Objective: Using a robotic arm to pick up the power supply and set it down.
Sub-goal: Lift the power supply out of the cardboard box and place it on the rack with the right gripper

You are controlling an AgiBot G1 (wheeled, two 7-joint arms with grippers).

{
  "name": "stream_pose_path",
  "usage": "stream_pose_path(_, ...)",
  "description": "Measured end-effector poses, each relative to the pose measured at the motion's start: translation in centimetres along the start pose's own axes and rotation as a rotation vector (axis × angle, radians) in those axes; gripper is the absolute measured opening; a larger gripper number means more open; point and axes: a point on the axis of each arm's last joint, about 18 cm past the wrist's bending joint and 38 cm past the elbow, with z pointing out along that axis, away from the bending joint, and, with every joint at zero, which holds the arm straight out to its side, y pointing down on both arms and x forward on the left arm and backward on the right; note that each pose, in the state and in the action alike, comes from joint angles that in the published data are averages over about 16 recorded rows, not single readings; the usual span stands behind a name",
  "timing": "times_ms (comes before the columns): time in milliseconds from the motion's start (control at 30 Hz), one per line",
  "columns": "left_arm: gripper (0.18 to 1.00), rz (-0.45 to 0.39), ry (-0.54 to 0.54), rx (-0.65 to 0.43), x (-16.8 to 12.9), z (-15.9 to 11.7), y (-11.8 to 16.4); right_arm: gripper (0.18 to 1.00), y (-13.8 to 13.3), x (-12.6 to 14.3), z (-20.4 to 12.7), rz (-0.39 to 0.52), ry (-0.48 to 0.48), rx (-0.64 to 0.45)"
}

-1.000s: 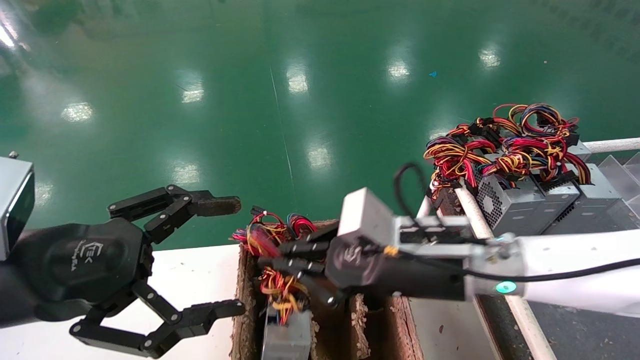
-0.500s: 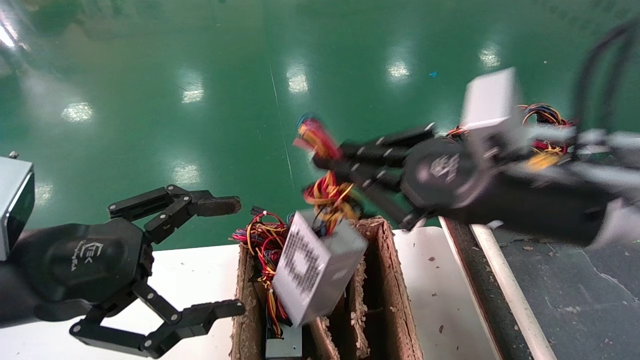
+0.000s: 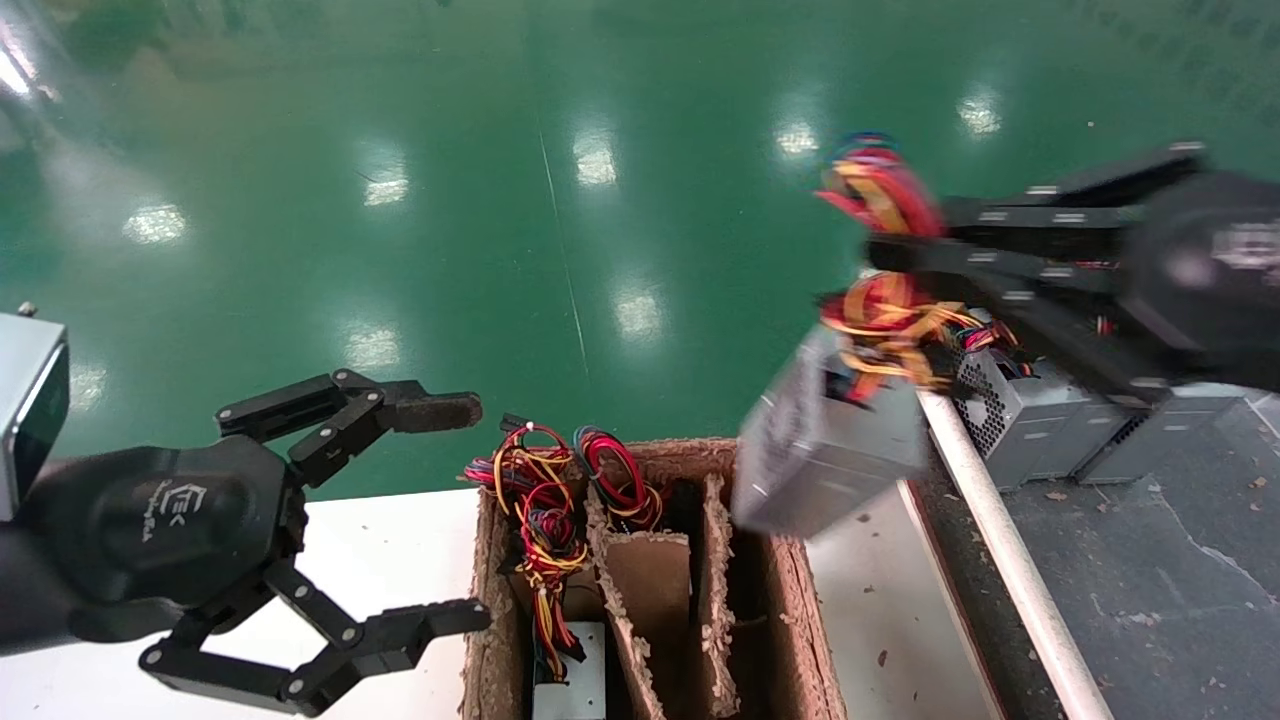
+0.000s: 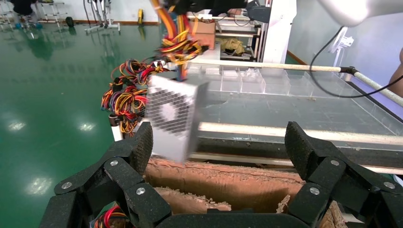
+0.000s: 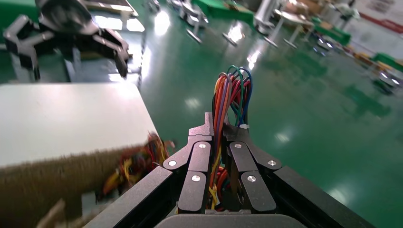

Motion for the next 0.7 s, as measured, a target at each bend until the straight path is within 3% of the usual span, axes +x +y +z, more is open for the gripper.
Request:
stream_pose_path(333,1.001,0.0,0.0,0.0,0.0,0.0,0.0,0.216,0.5,-0.1,-7.4,0.04,0.113,-0.153)
stream_pose_path(700,1.001,0.0,0.0,0.0,0.0,0.0,0.0,0.216,3.2,0.6,-13.2,0.114,0.23,-0.292)
